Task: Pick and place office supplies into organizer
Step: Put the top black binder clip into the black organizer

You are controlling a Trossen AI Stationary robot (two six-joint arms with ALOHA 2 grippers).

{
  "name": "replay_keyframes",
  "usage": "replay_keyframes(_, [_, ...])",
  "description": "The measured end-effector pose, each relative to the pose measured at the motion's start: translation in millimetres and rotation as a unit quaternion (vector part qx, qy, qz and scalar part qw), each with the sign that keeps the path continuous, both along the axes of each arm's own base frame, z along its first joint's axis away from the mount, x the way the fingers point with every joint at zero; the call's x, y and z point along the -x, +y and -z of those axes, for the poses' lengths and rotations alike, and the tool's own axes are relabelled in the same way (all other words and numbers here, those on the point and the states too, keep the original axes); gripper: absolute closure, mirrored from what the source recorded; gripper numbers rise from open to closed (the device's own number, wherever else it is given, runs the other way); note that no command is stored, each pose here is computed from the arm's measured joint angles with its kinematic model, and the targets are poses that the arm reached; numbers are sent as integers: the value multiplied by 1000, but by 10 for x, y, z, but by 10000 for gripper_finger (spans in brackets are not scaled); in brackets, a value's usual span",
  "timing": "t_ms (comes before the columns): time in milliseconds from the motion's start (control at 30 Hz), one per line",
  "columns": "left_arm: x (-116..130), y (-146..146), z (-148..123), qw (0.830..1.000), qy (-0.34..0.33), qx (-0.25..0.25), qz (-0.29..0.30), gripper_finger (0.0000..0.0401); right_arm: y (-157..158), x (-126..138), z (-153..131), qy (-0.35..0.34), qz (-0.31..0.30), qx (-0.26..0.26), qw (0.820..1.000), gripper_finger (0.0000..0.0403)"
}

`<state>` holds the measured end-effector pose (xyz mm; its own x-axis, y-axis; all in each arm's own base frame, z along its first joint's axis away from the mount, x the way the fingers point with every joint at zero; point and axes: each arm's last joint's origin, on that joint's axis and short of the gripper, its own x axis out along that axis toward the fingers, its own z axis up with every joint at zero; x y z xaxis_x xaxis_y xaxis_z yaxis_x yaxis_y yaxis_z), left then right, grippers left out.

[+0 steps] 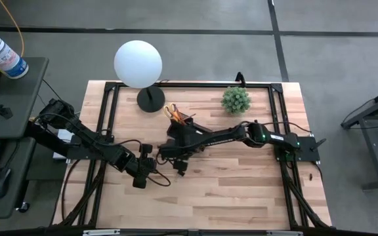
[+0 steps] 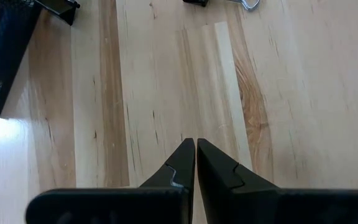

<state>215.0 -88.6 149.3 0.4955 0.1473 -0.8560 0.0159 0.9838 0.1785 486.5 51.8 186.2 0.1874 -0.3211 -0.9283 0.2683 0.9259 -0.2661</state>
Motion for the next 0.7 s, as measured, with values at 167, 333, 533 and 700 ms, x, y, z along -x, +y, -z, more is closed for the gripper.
replay_keyframes(167, [0, 0, 0, 1000, 0, 0, 0, 394, -108, 26, 20, 13, 86, -124, 989, 286])
replay_keyframes(333, [0, -1, 1, 1000, 0, 0, -1, 394, -231, 26, 22, 9, 142, -146, 979, 286])
replay_keyframes(533, [0, 0, 0, 1000, -1, 2, -4, 394, -210, 3, 78, 2, 171, -156, 973, 286])
replay_keyframes(700, [-3, -3, -2, 1000, -3, 4, -4, 394, -110, -6, 145, -1, 170, -130, 977, 286])
